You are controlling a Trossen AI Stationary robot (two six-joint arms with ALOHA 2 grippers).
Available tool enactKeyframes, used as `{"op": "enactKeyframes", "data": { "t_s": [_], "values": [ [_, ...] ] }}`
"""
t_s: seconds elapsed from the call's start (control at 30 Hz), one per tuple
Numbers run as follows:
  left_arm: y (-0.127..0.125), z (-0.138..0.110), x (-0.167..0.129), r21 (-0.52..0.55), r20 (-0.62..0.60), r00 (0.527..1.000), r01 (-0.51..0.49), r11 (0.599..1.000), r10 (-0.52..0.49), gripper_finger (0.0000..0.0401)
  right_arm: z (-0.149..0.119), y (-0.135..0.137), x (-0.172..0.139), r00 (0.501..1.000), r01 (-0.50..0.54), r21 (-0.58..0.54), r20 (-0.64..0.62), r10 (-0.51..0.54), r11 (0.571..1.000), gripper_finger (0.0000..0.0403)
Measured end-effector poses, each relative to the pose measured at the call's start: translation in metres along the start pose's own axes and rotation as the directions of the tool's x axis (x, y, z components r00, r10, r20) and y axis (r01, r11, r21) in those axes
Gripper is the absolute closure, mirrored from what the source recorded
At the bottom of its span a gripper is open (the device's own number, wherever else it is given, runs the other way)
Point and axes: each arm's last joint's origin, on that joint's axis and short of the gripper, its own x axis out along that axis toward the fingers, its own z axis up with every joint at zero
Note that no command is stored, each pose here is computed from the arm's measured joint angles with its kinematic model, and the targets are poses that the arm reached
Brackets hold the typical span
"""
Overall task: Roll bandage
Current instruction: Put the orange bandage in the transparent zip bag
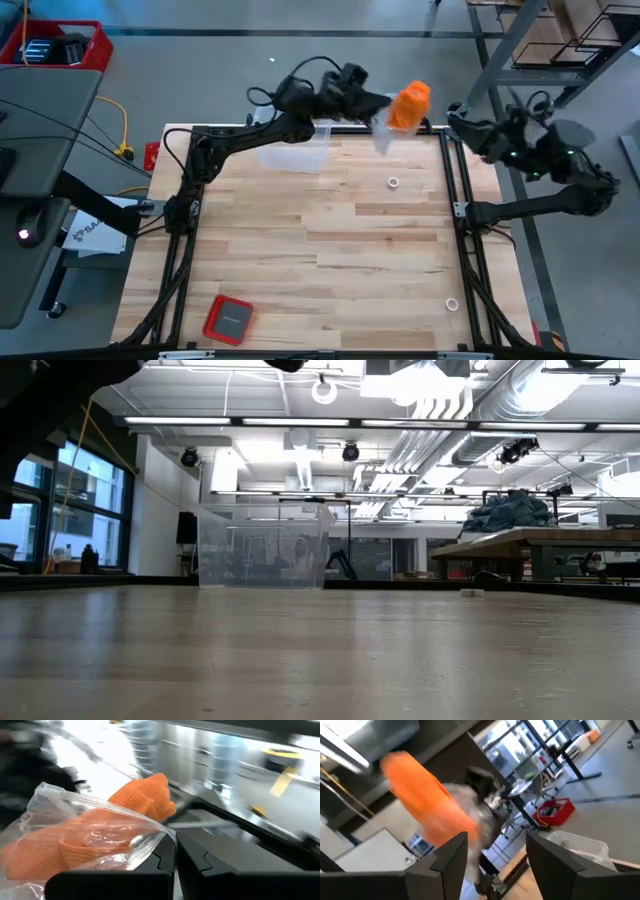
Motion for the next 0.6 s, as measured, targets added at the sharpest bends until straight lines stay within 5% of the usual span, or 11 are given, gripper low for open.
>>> {"op": "enactKeyframes", "data": {
  "t_s": [0.23, 0.6],
  "values": [
    [-0.019, -0.004, -0.002, 0.014, -0.055, 0.984, 0.168, 0.986, -0.167, 0.0401, -0.007, 0.016, 0.031, 0.993, -0.119, -0.017, 0.002, 0.119, 0.993, 0.0210],
    [-0.034, -0.019, 0.003, -0.072, -0.295, 0.943, 0.136, 0.988, -0.151, 0.0401, -0.016, 0.035, 0.060, 0.927, -0.368, 0.087, -0.045, 0.373, 0.926, 0.0210]
  ]
}}
